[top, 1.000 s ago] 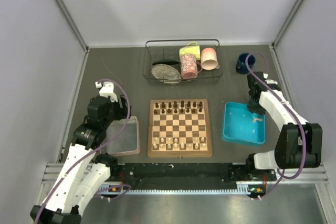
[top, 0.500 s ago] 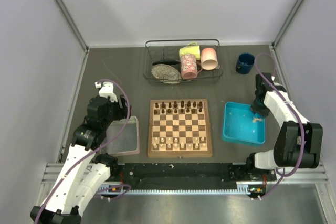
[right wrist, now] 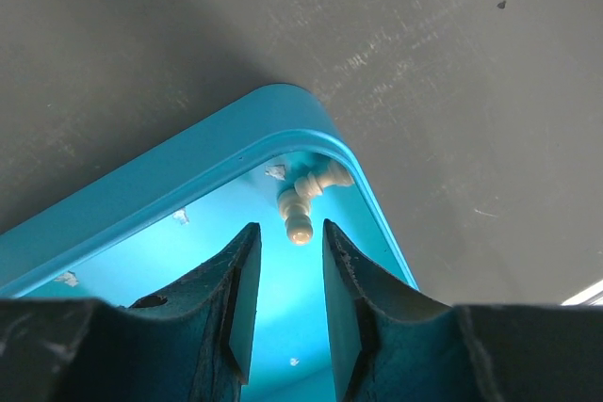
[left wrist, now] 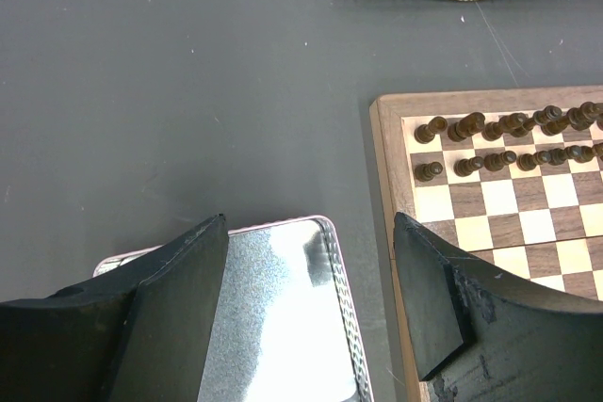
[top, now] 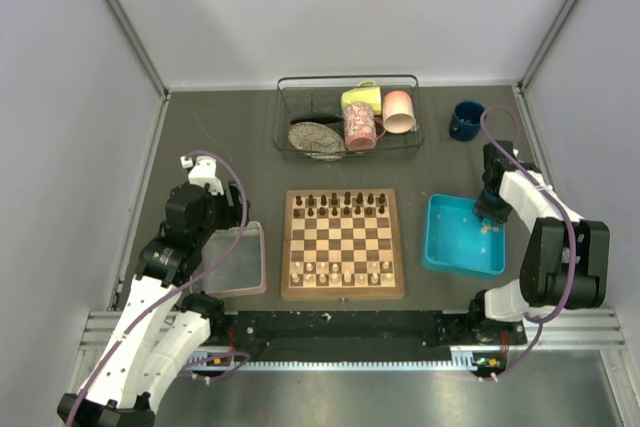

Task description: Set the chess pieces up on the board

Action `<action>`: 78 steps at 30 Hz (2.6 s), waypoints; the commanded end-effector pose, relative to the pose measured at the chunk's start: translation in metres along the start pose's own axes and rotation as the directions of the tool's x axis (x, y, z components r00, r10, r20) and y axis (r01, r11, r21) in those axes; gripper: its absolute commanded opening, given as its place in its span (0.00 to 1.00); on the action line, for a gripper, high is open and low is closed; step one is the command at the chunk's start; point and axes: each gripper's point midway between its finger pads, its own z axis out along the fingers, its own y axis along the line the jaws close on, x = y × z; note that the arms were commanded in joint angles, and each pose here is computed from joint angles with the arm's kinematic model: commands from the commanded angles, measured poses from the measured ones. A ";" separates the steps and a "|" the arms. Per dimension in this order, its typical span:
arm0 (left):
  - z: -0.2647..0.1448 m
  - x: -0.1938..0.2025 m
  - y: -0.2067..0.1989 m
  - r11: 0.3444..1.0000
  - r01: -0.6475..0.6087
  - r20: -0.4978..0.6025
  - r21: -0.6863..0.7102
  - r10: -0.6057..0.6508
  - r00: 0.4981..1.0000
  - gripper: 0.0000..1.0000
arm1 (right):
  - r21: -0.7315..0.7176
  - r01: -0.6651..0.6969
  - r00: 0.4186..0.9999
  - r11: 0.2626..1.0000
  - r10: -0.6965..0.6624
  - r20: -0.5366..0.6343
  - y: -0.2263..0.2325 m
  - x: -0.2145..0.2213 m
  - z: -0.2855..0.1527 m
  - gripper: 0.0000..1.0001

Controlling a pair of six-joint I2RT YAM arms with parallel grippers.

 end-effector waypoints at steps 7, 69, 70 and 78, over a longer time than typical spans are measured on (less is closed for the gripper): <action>0.001 -0.012 -0.005 1.000 -0.005 0.052 0.022 0.004 0.999 0.75 | 0.009 -0.004 1.000 1.000 0.004 -0.007 -0.001 0.003 0.011 0.29; 0.003 -0.009 -0.008 0.999 -0.011 0.039 0.032 0.010 0.999 0.75 | -0.431 0.615 0.782 0.661 -0.582 0.222 0.215 0.206 -0.192 0.00; 0.003 -0.009 -0.008 0.999 -0.011 0.039 0.034 0.010 0.999 0.75 | -0.429 0.613 0.783 0.663 -0.582 0.220 0.214 0.206 -0.190 0.00; 0.003 -0.009 -0.008 0.999 -0.011 0.039 0.034 0.010 0.999 0.75 | -0.415 0.604 0.787 0.681 -0.593 0.171 0.199 0.224 -0.175 0.00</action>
